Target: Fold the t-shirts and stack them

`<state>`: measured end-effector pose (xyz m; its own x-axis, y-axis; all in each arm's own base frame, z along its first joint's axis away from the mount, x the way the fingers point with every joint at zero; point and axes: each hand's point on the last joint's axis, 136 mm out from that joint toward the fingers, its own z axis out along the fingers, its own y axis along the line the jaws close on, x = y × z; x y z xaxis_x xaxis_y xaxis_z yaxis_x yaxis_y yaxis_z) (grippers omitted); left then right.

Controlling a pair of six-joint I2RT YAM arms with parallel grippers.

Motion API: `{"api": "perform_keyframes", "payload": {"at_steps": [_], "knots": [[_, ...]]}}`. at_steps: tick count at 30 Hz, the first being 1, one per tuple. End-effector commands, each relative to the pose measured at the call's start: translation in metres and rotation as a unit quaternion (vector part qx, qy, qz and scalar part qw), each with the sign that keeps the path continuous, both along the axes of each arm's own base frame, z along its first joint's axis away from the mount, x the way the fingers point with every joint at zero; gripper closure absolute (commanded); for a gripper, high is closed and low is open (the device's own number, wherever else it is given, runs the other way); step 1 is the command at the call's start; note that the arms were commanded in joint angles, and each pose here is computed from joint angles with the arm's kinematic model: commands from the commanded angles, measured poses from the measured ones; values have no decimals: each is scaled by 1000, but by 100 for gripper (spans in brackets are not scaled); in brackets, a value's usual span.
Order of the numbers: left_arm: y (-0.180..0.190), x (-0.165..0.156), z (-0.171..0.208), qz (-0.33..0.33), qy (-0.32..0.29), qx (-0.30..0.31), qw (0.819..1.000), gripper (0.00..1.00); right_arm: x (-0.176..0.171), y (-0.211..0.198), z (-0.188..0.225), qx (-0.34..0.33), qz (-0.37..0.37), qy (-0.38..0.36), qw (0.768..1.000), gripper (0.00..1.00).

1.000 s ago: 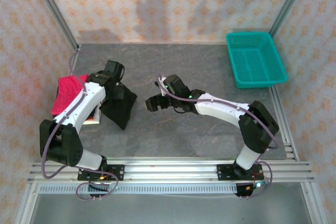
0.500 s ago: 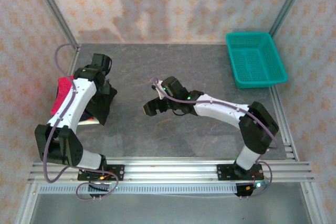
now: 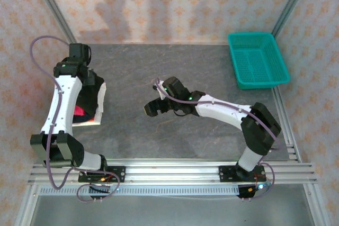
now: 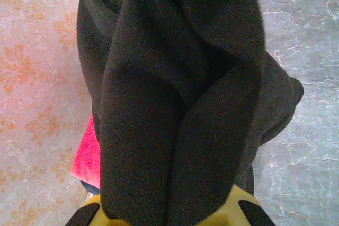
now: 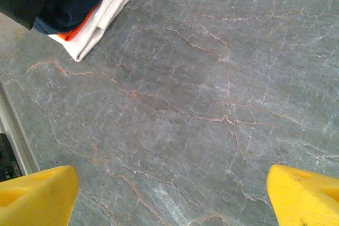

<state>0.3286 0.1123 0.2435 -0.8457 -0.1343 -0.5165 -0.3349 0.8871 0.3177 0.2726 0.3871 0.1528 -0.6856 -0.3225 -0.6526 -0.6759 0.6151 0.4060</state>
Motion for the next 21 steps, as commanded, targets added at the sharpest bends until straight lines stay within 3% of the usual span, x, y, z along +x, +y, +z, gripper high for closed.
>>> {"api": "perform_keyframes", "payload": {"at_steps": [1, 12, 21], "knots": [[11, 0, 3, 4, 5, -1, 1000, 100, 3, 9, 14, 14, 7, -7, 1000, 8], [50, 15, -4, 53, 44, 62, 996, 100, 4, 13, 9, 14, 5, 4, 1000, 8], [84, 7, -29, 116, 101, 131, 979, 100, 3, 8, 7, 3, 2, 5, 1000, 8]]}}
